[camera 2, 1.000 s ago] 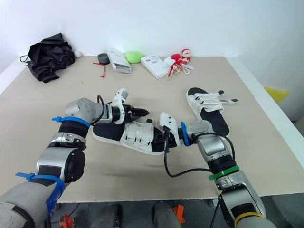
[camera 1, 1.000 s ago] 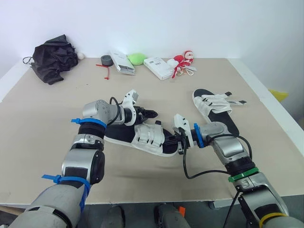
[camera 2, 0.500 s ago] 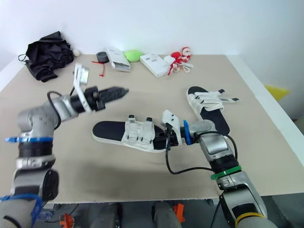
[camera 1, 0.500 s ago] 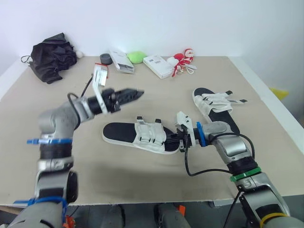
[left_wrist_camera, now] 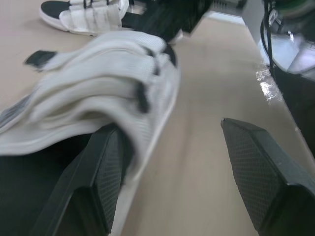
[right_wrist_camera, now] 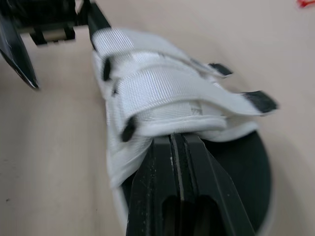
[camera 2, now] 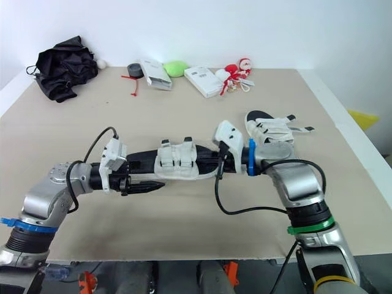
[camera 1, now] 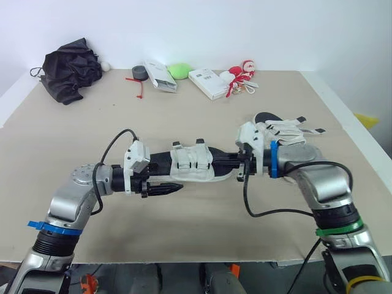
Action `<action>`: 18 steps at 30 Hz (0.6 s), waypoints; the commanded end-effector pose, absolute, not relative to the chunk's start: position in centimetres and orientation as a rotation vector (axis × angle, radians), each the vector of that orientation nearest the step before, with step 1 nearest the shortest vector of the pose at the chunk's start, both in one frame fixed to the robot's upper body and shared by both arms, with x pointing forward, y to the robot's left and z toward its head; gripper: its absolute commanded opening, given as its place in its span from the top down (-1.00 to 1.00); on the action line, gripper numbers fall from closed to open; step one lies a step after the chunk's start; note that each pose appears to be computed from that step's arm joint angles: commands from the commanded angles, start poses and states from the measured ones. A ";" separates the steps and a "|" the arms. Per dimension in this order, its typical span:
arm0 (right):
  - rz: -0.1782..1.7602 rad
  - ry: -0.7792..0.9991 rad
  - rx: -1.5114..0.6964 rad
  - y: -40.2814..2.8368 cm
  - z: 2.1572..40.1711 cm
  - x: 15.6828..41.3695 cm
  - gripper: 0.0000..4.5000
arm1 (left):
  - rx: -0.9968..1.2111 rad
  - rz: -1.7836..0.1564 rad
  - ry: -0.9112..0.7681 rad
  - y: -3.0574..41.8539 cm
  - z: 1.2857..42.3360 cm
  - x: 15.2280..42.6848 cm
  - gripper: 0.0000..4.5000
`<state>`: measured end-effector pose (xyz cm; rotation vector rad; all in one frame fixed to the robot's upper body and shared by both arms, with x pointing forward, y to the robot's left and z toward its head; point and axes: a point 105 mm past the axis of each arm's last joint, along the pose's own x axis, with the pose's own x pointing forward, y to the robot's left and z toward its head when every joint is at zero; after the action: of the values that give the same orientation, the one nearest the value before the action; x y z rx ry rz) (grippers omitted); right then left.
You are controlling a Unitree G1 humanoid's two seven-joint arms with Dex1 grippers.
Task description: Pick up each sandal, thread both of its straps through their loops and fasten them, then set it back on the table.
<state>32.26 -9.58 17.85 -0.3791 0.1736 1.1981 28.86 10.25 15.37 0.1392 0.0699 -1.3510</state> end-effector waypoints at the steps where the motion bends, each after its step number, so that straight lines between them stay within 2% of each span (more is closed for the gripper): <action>1: 1.203 0.075 -0.403 -12.0 21.6 29.7 1.00 | 0.153 -1.293 0.030 10.1 15.0 30.4 -0.42; 5: 1.142 0.081 -0.400 -13.8 21.7 29.6 1.00 | 0.159 -1.306 0.045 9.6 14.2 30.6 -0.42; 9: 1.134 0.008 -0.365 -15.1 23.7 26.9 1.00 | 0.167 -1.326 0.065 8.7 13.1 30.8 -0.42; 14: 1.073 0.012 -0.337 -14.9 23.0 25.3 1.00 | 0.229 -1.340 0.096 7.4 12.3 31.5 -0.42; 18: 1.029 0.020 -0.313 -15.1 22.6 25.1 1.00 | 0.231 -1.317 0.105 8.5 12.7 32.0 -0.42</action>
<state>25.57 -14.97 21.54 -0.2977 0.0713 1.0670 31.52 7.48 11.99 0.2113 0.1110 -1.3404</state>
